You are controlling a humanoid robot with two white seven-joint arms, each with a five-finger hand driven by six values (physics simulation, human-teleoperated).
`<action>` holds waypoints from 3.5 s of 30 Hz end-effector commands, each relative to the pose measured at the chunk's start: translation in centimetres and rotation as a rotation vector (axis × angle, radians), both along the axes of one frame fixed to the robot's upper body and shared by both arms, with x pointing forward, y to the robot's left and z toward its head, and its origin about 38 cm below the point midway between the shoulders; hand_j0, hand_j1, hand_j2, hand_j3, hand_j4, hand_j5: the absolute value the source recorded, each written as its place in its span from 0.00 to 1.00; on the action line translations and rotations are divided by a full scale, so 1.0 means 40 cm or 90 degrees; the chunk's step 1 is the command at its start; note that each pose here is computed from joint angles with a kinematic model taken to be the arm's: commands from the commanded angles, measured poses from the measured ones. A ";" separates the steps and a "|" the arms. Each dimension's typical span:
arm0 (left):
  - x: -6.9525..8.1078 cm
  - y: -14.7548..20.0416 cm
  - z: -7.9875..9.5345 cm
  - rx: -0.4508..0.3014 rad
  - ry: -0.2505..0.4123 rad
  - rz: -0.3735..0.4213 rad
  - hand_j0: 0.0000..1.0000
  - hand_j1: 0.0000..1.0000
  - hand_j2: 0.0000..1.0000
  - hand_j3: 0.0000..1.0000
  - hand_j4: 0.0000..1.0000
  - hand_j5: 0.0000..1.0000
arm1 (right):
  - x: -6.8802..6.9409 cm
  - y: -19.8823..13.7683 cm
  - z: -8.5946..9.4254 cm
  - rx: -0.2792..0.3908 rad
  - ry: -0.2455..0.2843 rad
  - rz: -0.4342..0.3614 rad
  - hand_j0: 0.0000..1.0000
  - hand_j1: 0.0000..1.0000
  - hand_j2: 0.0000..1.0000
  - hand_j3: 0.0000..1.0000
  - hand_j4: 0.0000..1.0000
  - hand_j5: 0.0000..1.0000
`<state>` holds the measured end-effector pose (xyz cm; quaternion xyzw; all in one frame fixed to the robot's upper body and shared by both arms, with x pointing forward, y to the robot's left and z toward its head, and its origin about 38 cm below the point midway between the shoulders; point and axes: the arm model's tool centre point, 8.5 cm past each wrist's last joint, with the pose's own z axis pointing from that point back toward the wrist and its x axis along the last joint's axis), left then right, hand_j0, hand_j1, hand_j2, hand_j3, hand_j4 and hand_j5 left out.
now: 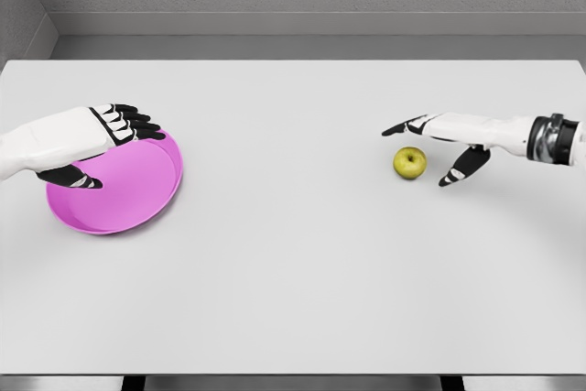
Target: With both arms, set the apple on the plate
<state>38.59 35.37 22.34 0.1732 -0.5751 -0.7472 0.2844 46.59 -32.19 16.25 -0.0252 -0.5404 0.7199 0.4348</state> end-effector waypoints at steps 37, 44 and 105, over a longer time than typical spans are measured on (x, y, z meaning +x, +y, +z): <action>0.003 -0.005 -0.007 0.002 0.010 -0.001 1.00 1.00 1.00 1.00 1.00 1.00 | 0.038 0.027 -0.035 -0.010 0.012 -0.015 0.91 0.91 0.91 0.91 0.91 0.91; 0.003 -0.005 -0.007 0.002 0.010 -0.001 1.00 1.00 1.00 1.00 1.00 1.00 | 0.038 0.028 -0.036 -0.010 0.013 -0.015 0.84 0.84 0.84 0.84 0.84 0.84; 0.004 -0.004 -0.006 0.002 0.009 0.000 1.00 1.00 1.00 1.00 1.00 1.00 | -0.043 0.347 0.106 0.105 -0.056 0.198 1.00 1.00 1.00 1.00 1.00 1.00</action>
